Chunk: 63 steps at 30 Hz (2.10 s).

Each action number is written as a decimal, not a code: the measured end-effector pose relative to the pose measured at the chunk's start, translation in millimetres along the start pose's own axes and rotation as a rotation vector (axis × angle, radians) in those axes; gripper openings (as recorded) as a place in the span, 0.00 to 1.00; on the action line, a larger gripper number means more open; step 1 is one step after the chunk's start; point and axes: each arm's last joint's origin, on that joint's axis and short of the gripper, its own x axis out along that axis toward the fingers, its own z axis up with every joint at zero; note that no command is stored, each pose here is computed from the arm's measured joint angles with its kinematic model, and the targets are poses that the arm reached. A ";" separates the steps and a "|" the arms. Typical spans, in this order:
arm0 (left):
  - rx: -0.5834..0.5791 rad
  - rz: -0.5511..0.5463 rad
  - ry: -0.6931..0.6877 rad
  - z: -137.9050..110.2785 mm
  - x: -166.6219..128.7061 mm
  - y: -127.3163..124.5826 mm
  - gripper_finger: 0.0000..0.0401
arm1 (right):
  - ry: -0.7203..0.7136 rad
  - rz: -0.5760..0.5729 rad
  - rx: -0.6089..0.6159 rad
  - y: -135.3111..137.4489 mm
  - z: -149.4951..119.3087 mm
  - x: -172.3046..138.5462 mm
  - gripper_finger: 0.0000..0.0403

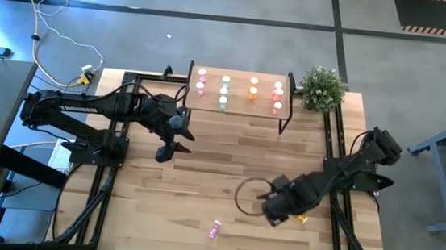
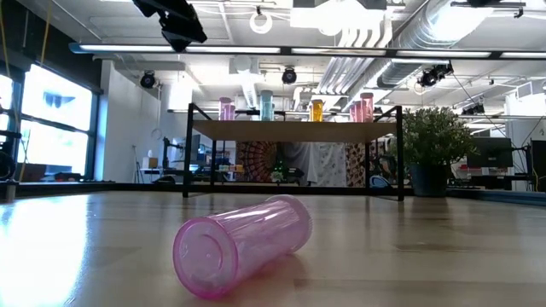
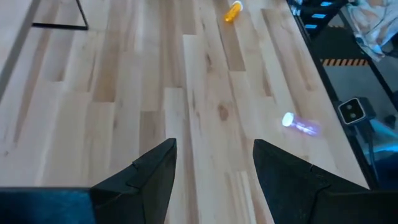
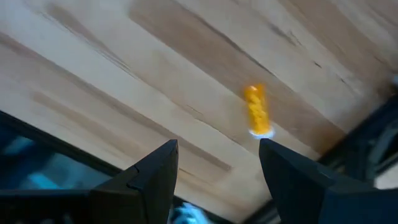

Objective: Pick and place medicine bottles onto shelf by color
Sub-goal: Put the orange pill bottle on the shelf aligned with the other orange pill bottles

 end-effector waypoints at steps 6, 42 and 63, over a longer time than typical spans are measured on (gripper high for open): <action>0.007 -0.037 0.008 -0.2 2.3 -11.4 0.50 | 0.015 -0.123 -0.174 -13.6 -24.1 33.1 0.54; -0.097 0.019 -0.050 1.3 9.8 -61.7 0.50 | 0.138 -0.090 -0.384 -53.0 -29.4 140.0 0.37; -0.128 0.045 -0.072 2.9 9.6 -61.0 0.50 | 0.112 0.103 -0.497 -15.0 -35.8 105.2 0.24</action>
